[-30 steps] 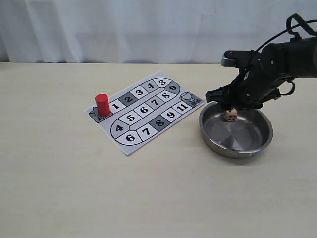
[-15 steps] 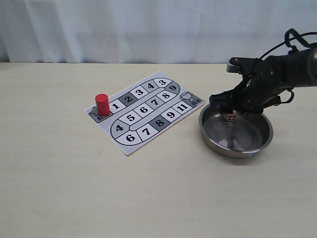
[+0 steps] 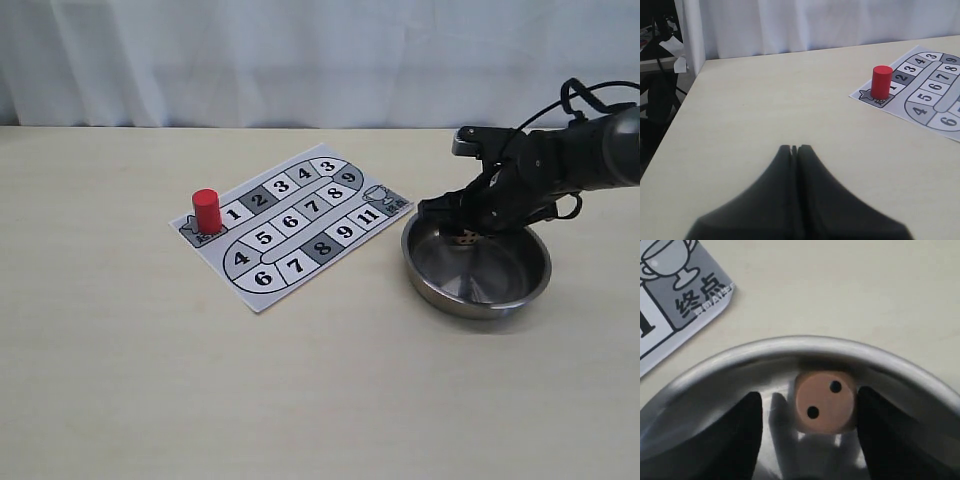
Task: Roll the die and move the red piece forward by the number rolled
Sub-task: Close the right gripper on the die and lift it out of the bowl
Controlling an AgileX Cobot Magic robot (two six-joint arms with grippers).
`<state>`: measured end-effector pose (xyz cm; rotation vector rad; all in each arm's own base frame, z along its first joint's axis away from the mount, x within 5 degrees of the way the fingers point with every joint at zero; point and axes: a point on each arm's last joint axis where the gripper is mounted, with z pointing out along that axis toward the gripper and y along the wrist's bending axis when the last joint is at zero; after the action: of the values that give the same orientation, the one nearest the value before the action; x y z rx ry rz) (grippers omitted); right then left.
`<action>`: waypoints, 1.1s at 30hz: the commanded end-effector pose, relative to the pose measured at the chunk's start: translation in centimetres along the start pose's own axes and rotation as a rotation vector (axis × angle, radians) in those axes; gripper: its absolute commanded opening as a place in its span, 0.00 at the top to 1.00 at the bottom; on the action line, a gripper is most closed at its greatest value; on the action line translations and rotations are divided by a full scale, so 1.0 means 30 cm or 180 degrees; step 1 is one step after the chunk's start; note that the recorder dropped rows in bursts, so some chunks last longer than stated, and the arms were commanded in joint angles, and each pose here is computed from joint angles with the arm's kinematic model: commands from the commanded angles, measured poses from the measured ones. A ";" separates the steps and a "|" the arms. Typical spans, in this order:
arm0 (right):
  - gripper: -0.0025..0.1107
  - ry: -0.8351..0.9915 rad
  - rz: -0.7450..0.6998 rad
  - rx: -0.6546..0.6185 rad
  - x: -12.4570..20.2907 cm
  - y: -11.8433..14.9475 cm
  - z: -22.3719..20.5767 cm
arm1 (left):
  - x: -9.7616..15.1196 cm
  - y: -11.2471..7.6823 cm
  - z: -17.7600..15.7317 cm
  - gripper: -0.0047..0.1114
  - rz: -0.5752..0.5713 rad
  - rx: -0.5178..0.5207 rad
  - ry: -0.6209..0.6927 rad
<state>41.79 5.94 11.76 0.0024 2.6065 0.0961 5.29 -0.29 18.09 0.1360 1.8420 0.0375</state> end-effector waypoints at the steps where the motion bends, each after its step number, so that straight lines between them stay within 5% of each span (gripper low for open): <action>1: 0.50 -0.0026 0.0021 0.0001 -0.002 -0.005 0.017 | -0.001 0.000 0.001 0.96 -0.0031 0.0003 -0.0031; 10: 0.52 -0.0056 0.0021 -0.0004 -0.004 -0.005 0.019 | -0.001 0.000 0.001 0.96 -0.0031 0.0003 -0.0031; 23: 0.94 0.0051 0.0021 0.0013 0.006 -0.006 0.017 | -0.001 0.000 0.001 0.96 -0.0031 0.0003 -0.0031; 33: 0.94 -0.0070 -0.0023 0.0000 -0.049 0.001 -0.122 | -0.001 0.000 0.001 0.96 -0.0031 0.0003 -0.0031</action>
<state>41.37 5.87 13.61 0.0041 2.6089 0.0951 5.29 -0.29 18.09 0.1360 1.8420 0.0375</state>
